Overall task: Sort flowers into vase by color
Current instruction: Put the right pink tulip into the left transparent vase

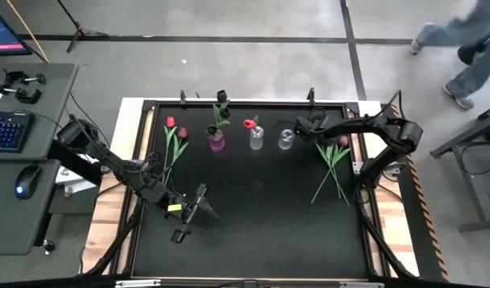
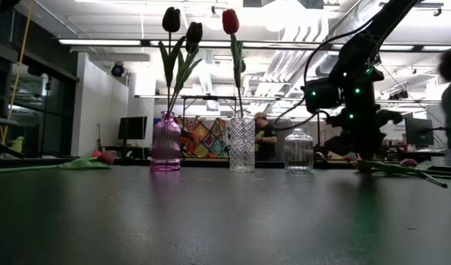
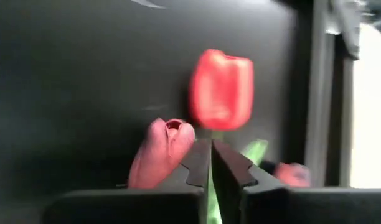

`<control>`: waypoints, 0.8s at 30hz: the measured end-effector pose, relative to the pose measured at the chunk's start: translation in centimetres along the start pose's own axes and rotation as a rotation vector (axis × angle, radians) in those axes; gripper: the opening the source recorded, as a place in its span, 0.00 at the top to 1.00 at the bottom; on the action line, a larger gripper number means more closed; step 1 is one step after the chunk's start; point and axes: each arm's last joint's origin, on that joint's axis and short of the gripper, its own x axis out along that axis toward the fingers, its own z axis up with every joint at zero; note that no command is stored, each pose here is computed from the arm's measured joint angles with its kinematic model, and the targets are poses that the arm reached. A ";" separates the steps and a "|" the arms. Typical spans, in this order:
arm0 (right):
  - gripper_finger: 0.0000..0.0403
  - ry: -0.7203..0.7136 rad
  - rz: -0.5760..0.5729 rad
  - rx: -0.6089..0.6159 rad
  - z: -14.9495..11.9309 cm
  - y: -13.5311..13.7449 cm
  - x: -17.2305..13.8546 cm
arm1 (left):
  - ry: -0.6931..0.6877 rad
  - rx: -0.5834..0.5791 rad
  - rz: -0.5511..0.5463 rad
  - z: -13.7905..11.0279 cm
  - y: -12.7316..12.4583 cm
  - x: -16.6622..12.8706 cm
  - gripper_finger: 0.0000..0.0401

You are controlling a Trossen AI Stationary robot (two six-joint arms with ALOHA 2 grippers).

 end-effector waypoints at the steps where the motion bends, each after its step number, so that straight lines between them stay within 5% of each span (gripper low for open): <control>1: 0.99 0.006 0.030 -0.010 0.1 0.2 0.0 | 0.000 0.000 0.000 0.0 0.0 0.0 0.47; 5: 0.95 0.009 0.085 -0.026 0.3 0.5 0.0 | 0.000 0.000 0.000 0.0 0.0 0.0 0.47; 14: 0.85 -0.002 0.014 -0.060 0.1 0.1 0.0 | 0.001 0.000 0.000 0.0 0.0 0.0 0.47; 24: 0.56 0.029 -0.002 -0.046 0.0 -0.3 0.2 | 0.001 -0.001 0.000 0.0 0.0 0.0 0.47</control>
